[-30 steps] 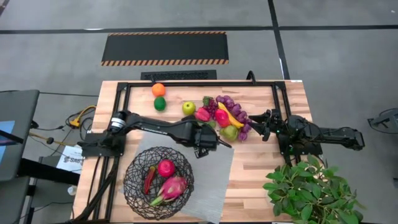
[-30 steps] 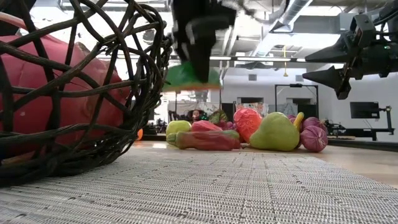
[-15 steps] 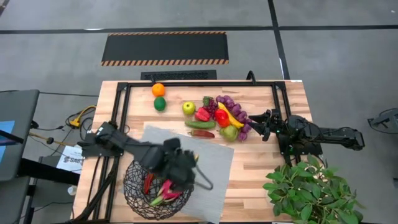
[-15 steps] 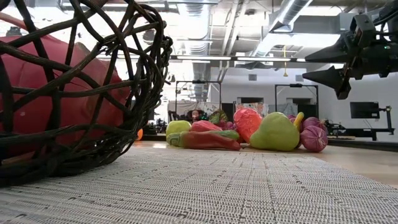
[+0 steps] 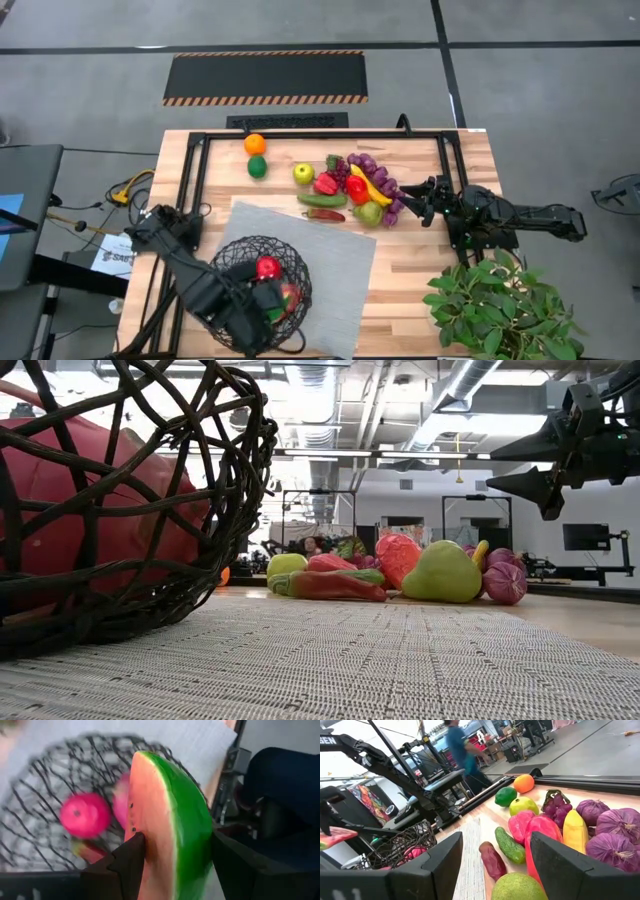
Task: Build produce basket
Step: Put the red watermelon into the mesh basket
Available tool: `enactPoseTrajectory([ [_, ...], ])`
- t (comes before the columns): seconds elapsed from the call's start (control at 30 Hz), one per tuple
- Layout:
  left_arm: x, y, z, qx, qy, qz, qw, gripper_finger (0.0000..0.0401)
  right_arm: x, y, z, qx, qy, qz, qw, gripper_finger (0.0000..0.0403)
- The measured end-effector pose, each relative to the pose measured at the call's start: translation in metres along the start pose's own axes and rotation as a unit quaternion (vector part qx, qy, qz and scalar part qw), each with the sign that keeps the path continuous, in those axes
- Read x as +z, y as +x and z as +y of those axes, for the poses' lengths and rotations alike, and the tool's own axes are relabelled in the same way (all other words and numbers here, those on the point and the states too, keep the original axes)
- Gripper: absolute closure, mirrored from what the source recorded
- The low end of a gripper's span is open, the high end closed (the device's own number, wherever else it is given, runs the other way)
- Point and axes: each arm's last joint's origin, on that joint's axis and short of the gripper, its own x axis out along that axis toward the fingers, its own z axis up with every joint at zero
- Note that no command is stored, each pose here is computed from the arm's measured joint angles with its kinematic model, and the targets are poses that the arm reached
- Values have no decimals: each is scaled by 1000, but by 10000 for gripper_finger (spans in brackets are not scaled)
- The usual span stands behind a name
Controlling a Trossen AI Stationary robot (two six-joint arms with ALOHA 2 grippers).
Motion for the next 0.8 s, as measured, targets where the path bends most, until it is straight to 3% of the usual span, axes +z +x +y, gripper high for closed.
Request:
enactPoseTrajectory([
  [0.43, -37, -3, -21, -14, 24, 17, 999, 213, 0, 0, 0, 0, 15, 0, 1000, 148],
  [0.63, -44, 28, -21, 13, 79, 57, 995, 213, 0, 0, 0, 0, 14, 0, 1000, 148],
  [0.8, -44, 48, -29, -14, 131, 42, 990, 213, 0, 0, 0, 0, 14, 0, 1000, 148],
])
